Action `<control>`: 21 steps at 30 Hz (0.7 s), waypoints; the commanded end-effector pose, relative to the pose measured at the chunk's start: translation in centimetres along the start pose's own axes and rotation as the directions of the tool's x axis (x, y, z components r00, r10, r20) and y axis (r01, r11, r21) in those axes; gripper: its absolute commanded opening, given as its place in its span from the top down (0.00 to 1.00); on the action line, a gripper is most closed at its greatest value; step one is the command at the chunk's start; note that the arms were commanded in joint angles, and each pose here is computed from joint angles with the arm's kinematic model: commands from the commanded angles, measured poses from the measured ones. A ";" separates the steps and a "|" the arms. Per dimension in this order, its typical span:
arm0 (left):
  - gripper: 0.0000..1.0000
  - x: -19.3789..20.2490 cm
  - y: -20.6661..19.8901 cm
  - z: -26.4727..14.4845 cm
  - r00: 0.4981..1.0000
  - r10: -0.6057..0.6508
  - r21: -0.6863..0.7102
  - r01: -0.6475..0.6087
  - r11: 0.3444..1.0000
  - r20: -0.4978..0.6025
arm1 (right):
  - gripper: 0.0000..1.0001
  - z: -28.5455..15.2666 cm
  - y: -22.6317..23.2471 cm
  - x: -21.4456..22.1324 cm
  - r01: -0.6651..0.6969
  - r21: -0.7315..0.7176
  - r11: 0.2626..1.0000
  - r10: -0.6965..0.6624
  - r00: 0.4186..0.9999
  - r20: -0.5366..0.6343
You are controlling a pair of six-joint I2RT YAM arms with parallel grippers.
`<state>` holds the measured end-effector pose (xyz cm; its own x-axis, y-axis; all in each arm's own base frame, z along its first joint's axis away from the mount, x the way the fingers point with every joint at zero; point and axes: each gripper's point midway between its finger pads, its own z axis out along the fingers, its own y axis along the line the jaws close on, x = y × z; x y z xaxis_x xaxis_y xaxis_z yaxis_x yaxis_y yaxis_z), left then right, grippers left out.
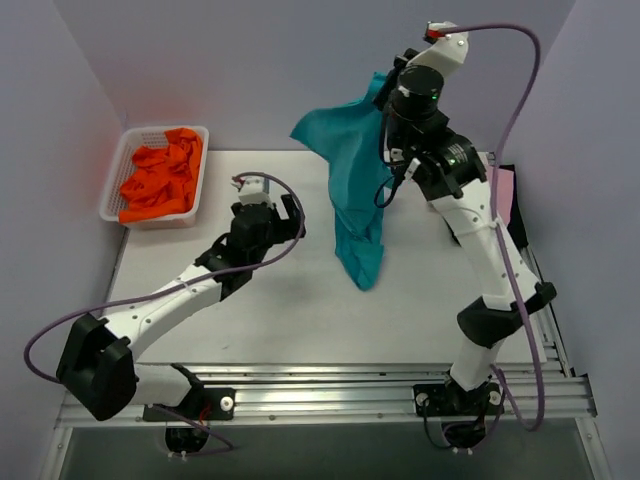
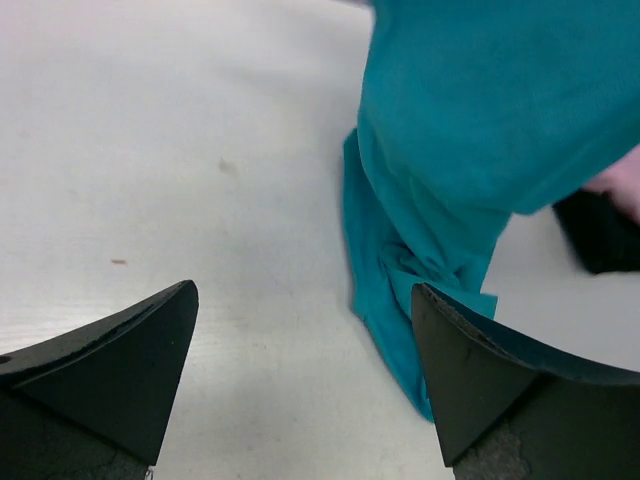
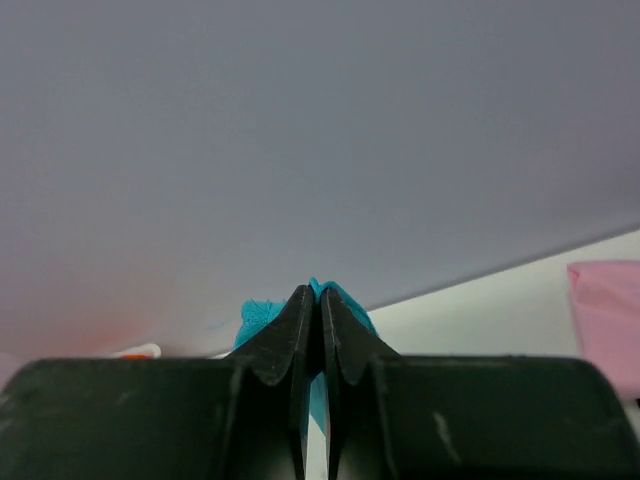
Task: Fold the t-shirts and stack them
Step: Flatten out the tshirt
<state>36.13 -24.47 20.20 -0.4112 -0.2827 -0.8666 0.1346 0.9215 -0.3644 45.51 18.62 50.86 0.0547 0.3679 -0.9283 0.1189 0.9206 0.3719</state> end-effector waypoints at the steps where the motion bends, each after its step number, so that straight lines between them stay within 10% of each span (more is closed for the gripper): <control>1: 0.03 -3.4 3.4 -1.6 0.996 -0.016 -0.077 0.023 0.997 0.087 | 1.00 -2.6 -1.4 -4.6 0.015 -0.053 0.998 -0.010 0.996 0.084; 11: 0.04 -6.4 7.7 -2.1 0.987 -0.037 -0.152 0.061 0.986 0.157 | 1.00 -9.7 -14.7 7.5 0.002 0.173 0.985 0.008 0.998 -0.056; 21: 0.04 1.4 5.2 3.6 0.991 -0.125 0.012 0.126 0.992 -0.048 | 1.00 -11.7 -24.0 21.5 0.280 0.455 0.845 -0.144 0.939 -0.311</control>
<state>38.85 -18.69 13.64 -0.5036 -0.3102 -0.8063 0.0052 0.9322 -0.3619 34.11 8.36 24.43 -0.2739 0.2644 -0.9247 0.4537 0.8833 0.1182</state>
